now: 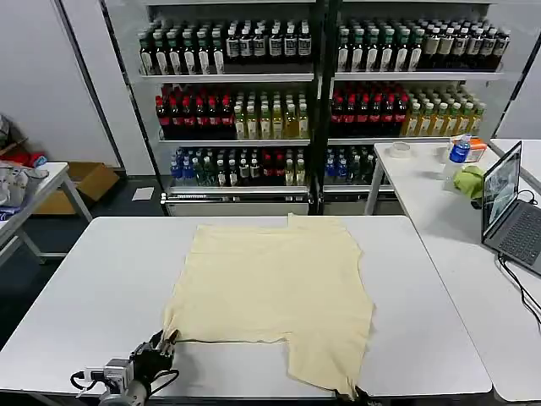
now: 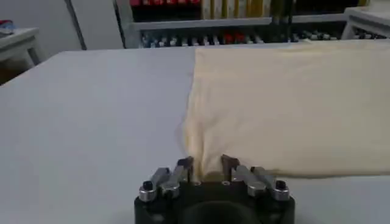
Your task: Fold and organize the clothes.
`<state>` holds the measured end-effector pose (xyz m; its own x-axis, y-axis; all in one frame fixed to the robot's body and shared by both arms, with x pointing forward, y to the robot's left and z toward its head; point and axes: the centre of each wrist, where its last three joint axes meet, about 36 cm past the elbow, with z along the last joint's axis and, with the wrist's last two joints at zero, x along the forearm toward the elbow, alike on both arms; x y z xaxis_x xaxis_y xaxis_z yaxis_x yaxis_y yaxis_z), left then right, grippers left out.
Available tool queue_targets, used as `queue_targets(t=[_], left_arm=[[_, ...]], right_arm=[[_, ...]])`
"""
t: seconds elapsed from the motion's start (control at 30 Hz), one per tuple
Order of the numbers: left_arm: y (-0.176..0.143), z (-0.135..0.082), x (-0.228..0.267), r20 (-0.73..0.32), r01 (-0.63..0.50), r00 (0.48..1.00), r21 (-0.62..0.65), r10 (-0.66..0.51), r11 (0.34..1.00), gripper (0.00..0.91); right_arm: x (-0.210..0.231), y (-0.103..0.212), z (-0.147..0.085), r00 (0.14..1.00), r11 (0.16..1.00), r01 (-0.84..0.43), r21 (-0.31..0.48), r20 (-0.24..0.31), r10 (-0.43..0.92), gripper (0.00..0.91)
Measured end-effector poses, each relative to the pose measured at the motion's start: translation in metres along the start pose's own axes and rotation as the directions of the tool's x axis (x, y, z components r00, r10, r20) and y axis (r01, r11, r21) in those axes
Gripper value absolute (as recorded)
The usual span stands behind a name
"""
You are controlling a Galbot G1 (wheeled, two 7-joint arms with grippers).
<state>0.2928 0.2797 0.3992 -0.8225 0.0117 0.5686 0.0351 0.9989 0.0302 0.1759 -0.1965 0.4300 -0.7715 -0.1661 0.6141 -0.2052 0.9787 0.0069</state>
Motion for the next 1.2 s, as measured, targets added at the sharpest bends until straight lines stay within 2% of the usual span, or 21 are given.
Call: queue_targets(t=[0.27,0.6,1.2], left_arm=[[-0.001,0.000,0.002,0.005,-0.012,1.000,0.005,0.012,1.000,0.010],[-0.003,-0.003,0.013,0.036,-0.027,0.999,0.030,0.026,0.999,0.010],[-0.002,-0.029,0.044,0.136,-0.043,0.990,0.041,0.037,0.998,0.010]], right_arm=[[0.007,-0.004,-0.005,1.000,1.000,-0.002,0.001,0.023,0.002,0.000],[0.024,-0.010,-0.022,0.997,1.000,-0.005,-0.002,0.081,0.005,0.000],[0.047,-0.030,-0.061,0.979,0.999,-0.042,0.001,0.202,0.040,0.000]])
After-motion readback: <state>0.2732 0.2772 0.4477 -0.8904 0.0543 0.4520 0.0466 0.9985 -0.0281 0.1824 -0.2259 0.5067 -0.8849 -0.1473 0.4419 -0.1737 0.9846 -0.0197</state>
